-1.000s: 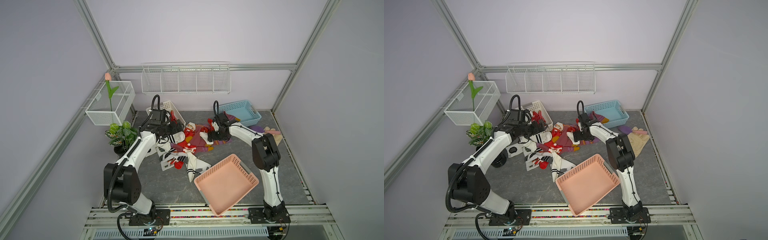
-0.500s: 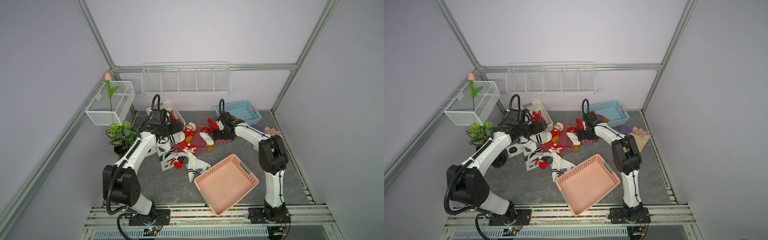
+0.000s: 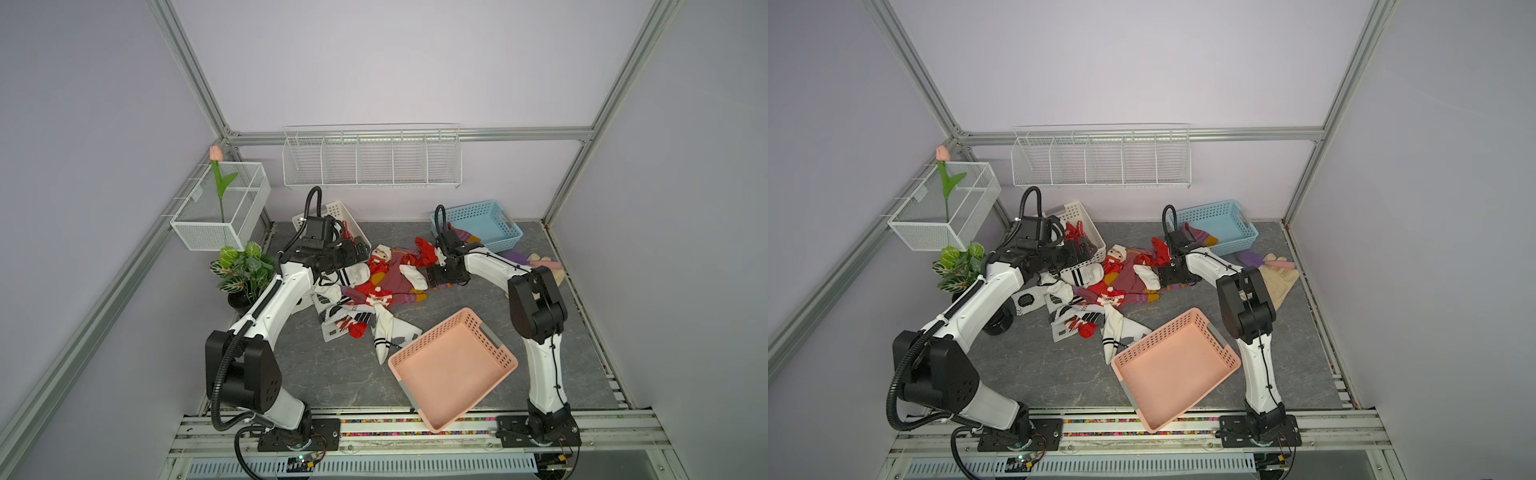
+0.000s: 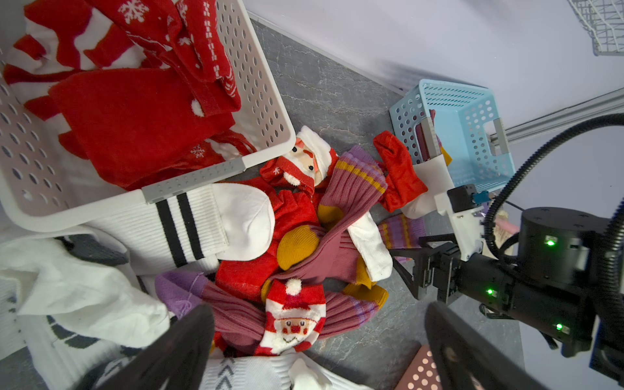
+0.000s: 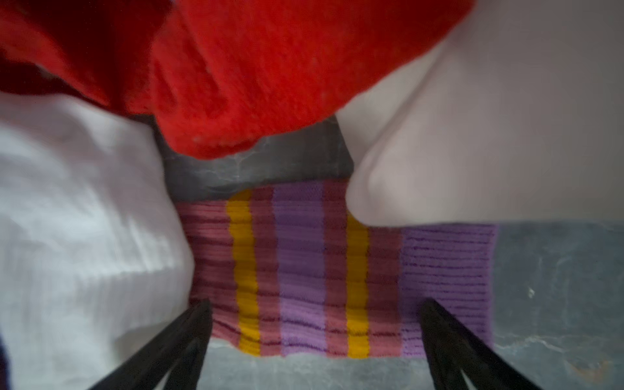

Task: Sort the socks into the basket by color
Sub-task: Pick up the sock from the center of the board.

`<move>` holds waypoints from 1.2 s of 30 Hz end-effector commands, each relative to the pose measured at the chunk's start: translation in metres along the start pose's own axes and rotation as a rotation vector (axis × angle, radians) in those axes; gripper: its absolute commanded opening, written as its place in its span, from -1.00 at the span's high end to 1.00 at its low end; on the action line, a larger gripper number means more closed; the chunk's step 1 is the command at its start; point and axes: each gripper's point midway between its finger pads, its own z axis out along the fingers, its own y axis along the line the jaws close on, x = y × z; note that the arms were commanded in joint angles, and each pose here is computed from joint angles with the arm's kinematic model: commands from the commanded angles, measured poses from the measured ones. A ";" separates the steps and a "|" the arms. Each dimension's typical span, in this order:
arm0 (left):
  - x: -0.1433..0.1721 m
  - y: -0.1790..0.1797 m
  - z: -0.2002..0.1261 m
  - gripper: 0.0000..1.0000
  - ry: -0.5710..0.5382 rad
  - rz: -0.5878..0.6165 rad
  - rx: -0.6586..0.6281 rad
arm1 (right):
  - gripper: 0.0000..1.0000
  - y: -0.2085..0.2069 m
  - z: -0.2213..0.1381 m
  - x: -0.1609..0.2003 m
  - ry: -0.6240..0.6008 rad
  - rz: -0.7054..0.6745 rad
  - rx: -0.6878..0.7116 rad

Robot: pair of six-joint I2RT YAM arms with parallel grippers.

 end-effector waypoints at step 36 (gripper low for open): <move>0.002 -0.008 -0.002 -0.99 -0.028 0.030 0.016 | 0.86 0.034 -0.146 0.018 -0.166 -0.055 -0.220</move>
